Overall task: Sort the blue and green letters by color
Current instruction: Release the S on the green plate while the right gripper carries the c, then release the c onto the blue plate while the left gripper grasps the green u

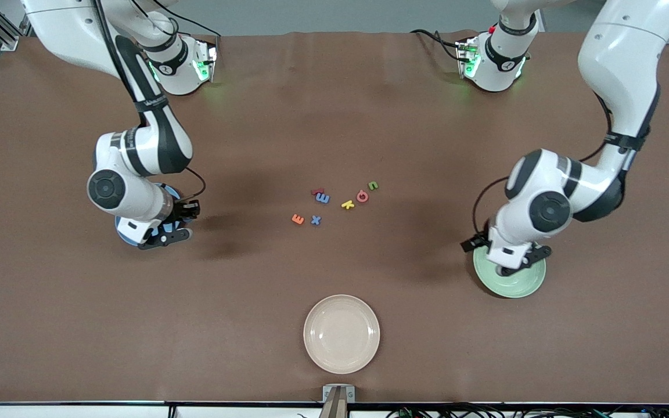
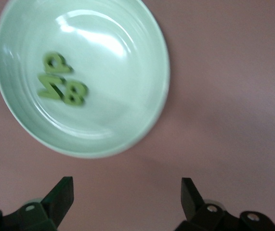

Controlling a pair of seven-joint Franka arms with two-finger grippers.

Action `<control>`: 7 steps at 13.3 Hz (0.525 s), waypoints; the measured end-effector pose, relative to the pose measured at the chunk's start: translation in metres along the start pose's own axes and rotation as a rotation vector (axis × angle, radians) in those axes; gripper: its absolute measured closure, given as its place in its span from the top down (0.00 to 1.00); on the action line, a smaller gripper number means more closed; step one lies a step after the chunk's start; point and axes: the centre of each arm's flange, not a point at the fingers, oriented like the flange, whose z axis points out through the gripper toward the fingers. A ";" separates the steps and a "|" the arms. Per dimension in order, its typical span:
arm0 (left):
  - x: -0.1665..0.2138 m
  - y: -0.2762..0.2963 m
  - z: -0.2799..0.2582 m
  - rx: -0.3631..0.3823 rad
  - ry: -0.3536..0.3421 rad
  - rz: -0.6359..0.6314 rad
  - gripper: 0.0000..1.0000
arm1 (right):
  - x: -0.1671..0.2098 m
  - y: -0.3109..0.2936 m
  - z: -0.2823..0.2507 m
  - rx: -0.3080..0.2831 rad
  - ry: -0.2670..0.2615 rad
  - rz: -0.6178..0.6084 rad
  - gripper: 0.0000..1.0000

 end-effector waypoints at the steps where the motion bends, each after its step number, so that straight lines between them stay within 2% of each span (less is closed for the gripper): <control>1: -0.022 0.012 -0.005 0.000 0.001 -0.006 0.96 | -0.003 0.013 0.003 0.003 0.002 -0.011 0.36; 3: -0.062 0.030 -0.005 -0.006 0.004 -0.029 0.95 | -0.010 0.033 0.011 0.006 0.010 -0.031 0.36; 7: -0.144 0.070 0.025 -0.071 0.009 -0.052 0.90 | -0.023 0.062 0.023 0.002 0.007 -0.057 0.36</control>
